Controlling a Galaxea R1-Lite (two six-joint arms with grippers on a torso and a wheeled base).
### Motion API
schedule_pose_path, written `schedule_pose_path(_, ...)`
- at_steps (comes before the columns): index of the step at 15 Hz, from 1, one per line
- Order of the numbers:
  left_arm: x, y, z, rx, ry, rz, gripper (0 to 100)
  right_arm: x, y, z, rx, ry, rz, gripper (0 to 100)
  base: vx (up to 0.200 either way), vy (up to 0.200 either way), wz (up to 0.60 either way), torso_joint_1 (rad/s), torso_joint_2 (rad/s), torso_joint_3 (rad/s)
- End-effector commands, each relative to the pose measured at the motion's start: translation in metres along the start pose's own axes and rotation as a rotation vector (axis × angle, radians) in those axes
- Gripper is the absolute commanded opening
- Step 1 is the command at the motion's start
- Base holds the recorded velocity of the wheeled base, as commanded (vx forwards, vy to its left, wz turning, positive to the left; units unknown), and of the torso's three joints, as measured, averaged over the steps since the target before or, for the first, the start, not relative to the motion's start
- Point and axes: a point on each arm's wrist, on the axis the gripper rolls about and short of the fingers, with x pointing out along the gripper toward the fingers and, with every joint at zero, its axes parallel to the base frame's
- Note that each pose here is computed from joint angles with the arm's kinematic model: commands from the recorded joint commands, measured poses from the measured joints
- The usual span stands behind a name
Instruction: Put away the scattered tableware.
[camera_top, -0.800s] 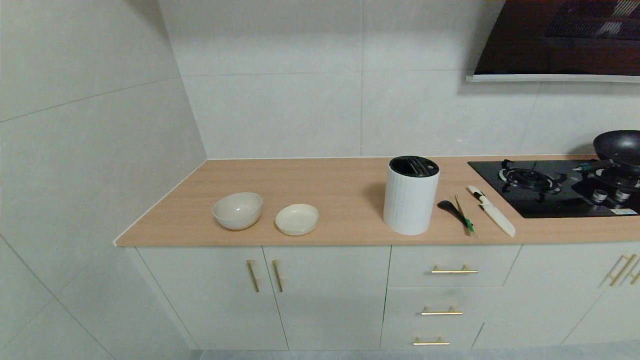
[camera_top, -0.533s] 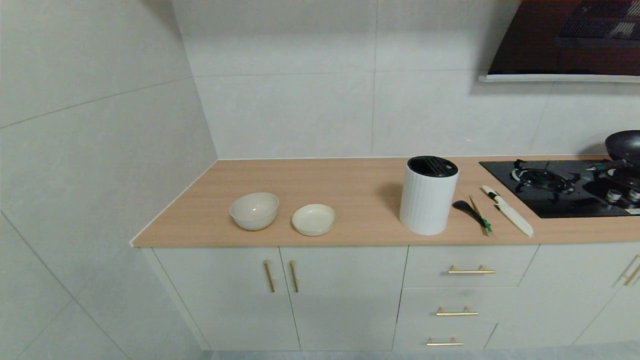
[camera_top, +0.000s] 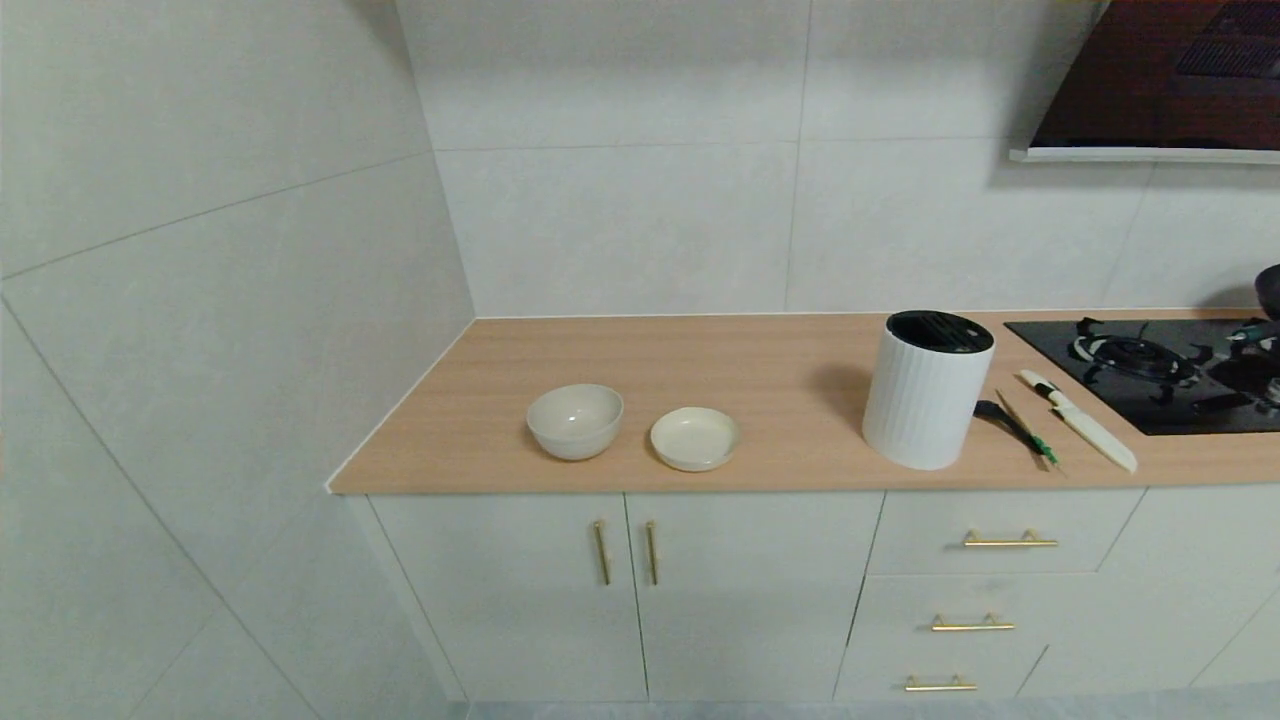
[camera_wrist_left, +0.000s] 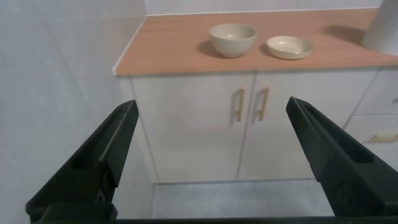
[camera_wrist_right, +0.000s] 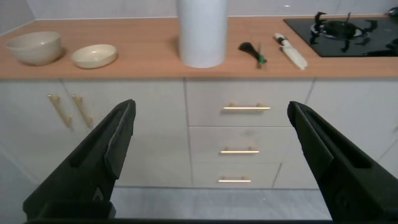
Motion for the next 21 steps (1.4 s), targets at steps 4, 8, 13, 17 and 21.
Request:
schedule_pose_path(4,0.0001,0.0,0.0,-0.001,0.002,0.0,100,0.0,0.0,0.0,-0.001,0.0,0.001,100,0.0,0.2,0.0,0.001,0.0,0.0)
schedule_pose_path(8,0.0001,0.0,0.0,0.001,0.002,0.0,100,0.0,0.0,0.0,-0.001,0.0,0.001,100,0.0,0.2,0.0,0.006,0.0,0.0)
schedule_pose_path(13,0.0001,0.0,0.0,0.001,0.002,0.0,100,0.0,0.0,0.0,-0.001,0.0,0.001,100,0.0,0.0,0.0,0.0,0.0,0.0)
schedule_pose_path(17,0.0001,0.0,0.0,0.003,0.002,0.0,100,0.0,0.0,0.0,-0.001,0.0,0.001,100,0.0,0.0,0.0,0.0,0.0,0.0)
schedule_pose_path(21,0.0001,0.0,0.0,0.004,0.002,0.0,100,0.0,0.0,0.0,-0.001,0.0,0.001,100,0.0,0.0,0.0,0.0,0.0,0.0)
